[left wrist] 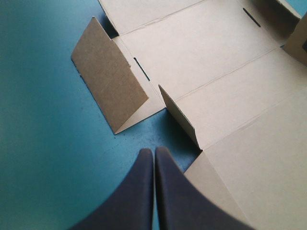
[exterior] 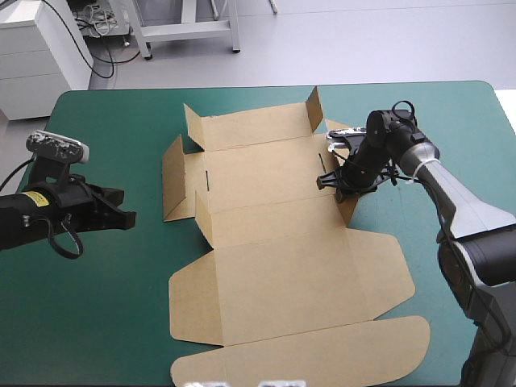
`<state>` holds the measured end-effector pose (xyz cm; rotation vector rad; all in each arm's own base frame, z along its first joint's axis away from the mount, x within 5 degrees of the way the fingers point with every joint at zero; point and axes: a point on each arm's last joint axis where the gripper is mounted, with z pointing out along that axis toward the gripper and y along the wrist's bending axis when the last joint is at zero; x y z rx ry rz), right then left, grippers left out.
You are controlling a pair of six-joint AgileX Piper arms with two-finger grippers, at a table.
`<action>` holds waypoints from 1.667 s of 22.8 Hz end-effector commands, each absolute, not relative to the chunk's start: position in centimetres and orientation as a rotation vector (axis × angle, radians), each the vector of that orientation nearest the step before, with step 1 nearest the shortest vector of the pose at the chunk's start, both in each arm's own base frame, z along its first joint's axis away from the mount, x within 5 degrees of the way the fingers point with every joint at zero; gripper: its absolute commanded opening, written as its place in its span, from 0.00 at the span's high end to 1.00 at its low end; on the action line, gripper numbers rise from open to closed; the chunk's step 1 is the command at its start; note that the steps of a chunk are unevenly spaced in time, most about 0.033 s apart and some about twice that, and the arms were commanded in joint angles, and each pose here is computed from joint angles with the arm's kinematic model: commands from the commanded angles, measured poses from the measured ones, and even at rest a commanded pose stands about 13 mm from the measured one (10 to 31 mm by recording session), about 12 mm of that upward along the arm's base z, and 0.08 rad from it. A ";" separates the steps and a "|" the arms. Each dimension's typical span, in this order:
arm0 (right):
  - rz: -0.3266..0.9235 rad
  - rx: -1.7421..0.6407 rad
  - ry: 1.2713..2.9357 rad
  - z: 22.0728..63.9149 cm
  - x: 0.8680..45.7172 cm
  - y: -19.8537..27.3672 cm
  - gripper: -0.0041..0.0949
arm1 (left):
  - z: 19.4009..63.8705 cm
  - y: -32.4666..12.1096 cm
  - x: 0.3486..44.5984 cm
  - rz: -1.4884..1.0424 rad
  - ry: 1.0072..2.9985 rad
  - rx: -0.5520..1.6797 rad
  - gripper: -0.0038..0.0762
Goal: Fold the box
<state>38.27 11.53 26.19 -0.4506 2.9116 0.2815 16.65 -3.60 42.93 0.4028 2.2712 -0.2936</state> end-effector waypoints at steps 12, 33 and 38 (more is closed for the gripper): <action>0.225 -0.759 2.637 31.5 39.0 11.4 0.98 | 45.3 -3.0 14.1 -0.228 2.143 0.334 0.96; -0.167 -1.393 1.832 37.1 39.0 19.4 0.98 | 45.8 -3.0 12.2 -0.258 2.127 0.287 0.96; -0.195 -1.533 1.723 35.6 39.2 21.6 0.98 | 45.7 -3.0 12.2 -0.262 2.132 0.286 0.96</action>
